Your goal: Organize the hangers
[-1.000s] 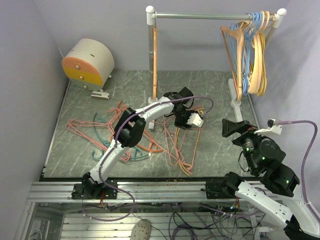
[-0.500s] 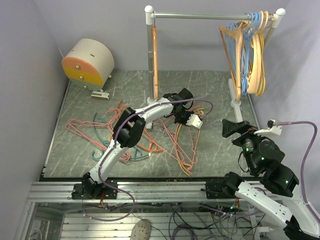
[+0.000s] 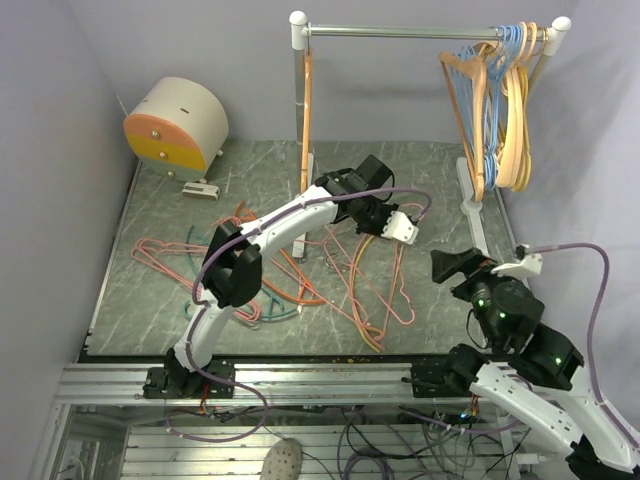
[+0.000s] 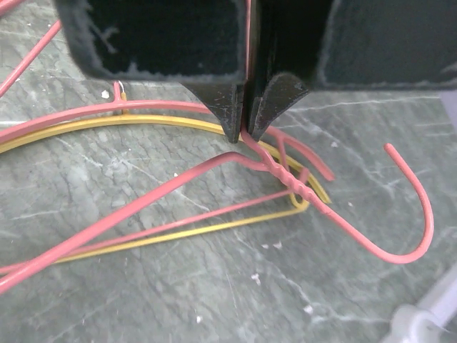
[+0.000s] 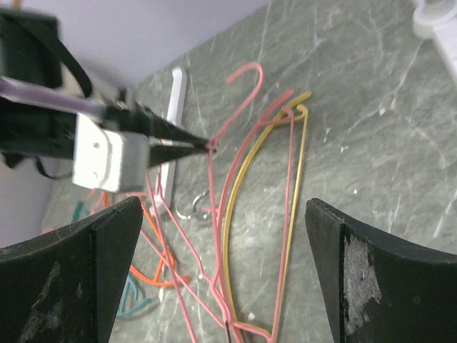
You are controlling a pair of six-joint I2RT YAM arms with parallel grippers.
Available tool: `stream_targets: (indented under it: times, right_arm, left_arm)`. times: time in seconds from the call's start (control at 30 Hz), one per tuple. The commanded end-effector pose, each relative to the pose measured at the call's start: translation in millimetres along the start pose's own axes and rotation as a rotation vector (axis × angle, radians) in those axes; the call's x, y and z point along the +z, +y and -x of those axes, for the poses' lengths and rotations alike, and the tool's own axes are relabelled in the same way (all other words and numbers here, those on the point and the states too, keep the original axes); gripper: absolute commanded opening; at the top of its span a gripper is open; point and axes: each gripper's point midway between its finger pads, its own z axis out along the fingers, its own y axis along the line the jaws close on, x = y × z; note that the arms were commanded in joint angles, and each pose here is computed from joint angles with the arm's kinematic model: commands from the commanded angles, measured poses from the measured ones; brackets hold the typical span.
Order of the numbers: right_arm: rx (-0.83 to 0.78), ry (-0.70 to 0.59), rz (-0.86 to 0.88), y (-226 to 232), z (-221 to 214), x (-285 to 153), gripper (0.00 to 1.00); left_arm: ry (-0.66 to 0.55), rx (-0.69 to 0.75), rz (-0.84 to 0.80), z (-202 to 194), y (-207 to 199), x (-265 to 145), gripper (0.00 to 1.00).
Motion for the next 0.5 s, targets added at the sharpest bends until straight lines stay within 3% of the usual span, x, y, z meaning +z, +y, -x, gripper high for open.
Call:
stream_targets:
  times: [0.0,0.2,0.47]
  right_arm:
    - [-0.027,0.149,0.049,15.3,-43.9,10.8,0.98]
    - [-0.070,0.261,0.096,26.5,-81.6,20.0,0.99]
    - [-0.009,0.395,0.184,40.2,-127.7,20.1,0.97]
  left_arm:
    - [-0.025,0.023,0.049,32.6,8.6,-27.2,0.07]
    - [-0.023,0.033,0.076,41.6,10.1,-44.4,0.07]
    - [-0.005,0.021,0.129,44.8,15.5,-57.4,0.07]
